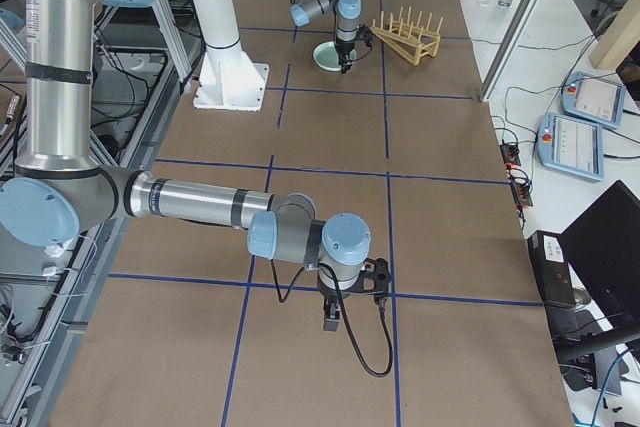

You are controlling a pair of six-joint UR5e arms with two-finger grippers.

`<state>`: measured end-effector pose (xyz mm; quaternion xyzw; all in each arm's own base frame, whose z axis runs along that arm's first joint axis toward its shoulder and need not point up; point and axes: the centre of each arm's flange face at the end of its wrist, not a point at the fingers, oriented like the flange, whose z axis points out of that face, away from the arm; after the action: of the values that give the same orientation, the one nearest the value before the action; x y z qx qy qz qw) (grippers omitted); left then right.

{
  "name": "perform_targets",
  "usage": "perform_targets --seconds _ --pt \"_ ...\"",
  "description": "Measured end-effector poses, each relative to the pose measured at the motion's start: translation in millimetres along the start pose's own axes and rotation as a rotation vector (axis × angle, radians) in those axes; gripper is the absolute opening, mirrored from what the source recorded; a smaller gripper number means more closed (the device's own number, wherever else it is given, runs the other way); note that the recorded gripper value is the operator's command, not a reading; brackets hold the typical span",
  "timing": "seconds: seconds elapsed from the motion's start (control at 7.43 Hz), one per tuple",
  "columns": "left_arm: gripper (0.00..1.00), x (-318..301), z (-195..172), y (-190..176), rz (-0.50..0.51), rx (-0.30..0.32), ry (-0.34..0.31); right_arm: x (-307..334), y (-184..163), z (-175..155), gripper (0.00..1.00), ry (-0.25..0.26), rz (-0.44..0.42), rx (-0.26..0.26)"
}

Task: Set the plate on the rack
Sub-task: 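Close the left gripper on the plate rim and tilt the plate up, then lift the plate with the left gripper and carry it above the rack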

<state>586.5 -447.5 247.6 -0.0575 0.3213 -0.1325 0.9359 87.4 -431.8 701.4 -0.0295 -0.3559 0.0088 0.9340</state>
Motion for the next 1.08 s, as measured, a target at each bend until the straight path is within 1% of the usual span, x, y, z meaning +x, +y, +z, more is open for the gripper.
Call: perform_targets --seconds 0.54,0.67,0.81,0.94,1.08 --pt "0.00 -2.8 -5.7 -0.6 0.000 0.003 0.012 -0.1 0.0 0.1 1.00 0.000 0.000 0.000" --pt "0.00 -2.4 -24.9 -2.2 0.003 0.010 0.047 0.0 0.0 0.1 1.00 0.000 0.000 0.000" --pt "0.00 -5.3 -61.0 -10.6 0.001 0.018 0.109 0.0 0.0 0.2 1.00 0.000 0.000 0.000" --pt "0.00 -13.0 -107.2 -25.6 -0.003 0.025 0.191 0.1 0.0 0.4 1.00 0.000 0.000 -0.001" --pt "0.00 -25.1 -157.3 -46.5 0.002 0.034 0.300 0.2 0.1 0.6 1.00 0.000 0.000 -0.001"
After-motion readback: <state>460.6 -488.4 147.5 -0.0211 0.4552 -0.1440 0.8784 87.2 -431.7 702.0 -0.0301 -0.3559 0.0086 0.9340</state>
